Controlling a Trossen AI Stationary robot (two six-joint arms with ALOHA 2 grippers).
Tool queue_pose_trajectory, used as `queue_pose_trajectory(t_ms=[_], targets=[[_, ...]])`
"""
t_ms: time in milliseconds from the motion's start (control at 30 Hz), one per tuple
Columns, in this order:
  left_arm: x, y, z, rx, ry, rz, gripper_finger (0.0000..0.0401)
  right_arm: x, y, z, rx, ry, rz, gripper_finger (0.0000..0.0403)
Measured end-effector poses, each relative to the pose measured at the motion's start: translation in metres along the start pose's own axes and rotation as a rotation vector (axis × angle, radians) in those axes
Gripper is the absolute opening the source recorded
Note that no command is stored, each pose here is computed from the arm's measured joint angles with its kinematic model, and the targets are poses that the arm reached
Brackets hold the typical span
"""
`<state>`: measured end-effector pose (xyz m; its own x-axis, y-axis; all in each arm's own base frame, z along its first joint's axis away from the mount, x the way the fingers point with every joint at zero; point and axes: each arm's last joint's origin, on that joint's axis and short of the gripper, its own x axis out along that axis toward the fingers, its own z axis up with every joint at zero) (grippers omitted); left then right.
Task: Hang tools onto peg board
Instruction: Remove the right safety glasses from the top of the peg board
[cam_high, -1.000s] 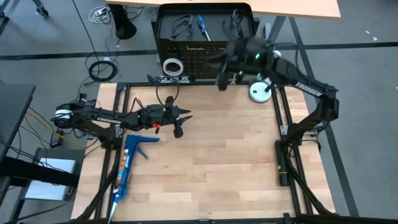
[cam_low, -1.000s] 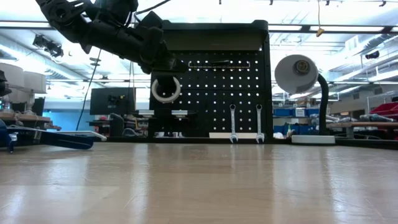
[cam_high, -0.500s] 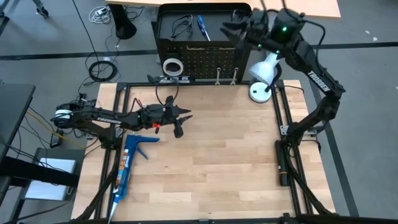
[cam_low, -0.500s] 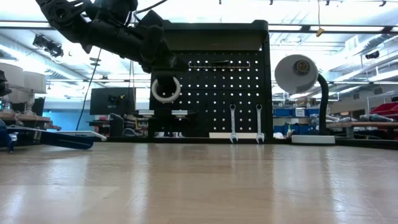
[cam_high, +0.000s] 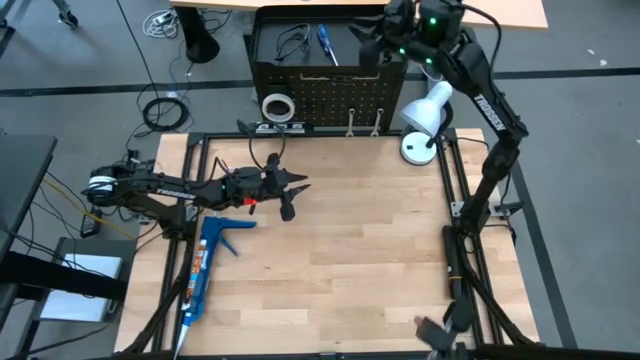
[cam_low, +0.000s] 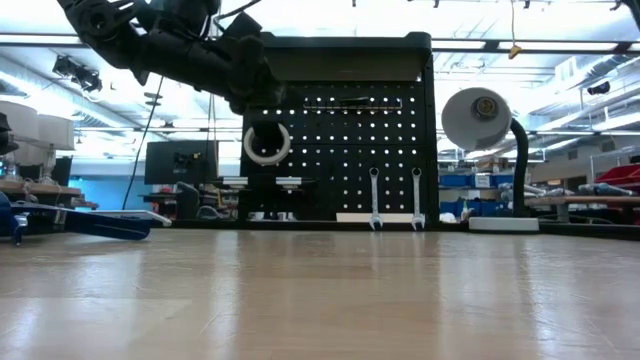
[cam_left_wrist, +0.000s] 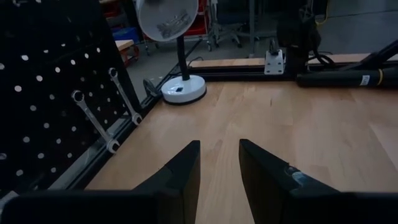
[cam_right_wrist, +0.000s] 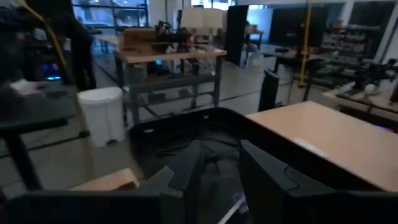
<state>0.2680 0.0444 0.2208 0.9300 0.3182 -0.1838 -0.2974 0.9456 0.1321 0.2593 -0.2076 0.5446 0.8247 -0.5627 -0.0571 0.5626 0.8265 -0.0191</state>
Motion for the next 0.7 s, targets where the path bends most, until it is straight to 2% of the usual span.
queue_pose_trajectory(t_ms=[133, 233, 500, 700], targets=[[0.004, -0.001, -0.005, 0.003, 0.016, -0.004, 0.0115, 0.003, -0.015, -0.002, -0.051, 0.015, -0.109, 0.0112], [0.01, -0.002, -0.011, 0.005, 0.028, -0.001, 0.0115, 0.003, -0.027, -0.006, -0.045, 0.045, -0.154, 0.0112], [0.02, -0.004, -0.016, -0.004, -0.013, 0.004, 0.0115, -0.002, -0.045, -0.029, -0.022, 0.278, -0.203, 0.0112], [0.02, -0.004, -0.016, -0.01, -0.015, 0.005, 0.0115, -0.004, -0.044, -0.034, -0.065, 0.341, -0.212, 0.0112]])
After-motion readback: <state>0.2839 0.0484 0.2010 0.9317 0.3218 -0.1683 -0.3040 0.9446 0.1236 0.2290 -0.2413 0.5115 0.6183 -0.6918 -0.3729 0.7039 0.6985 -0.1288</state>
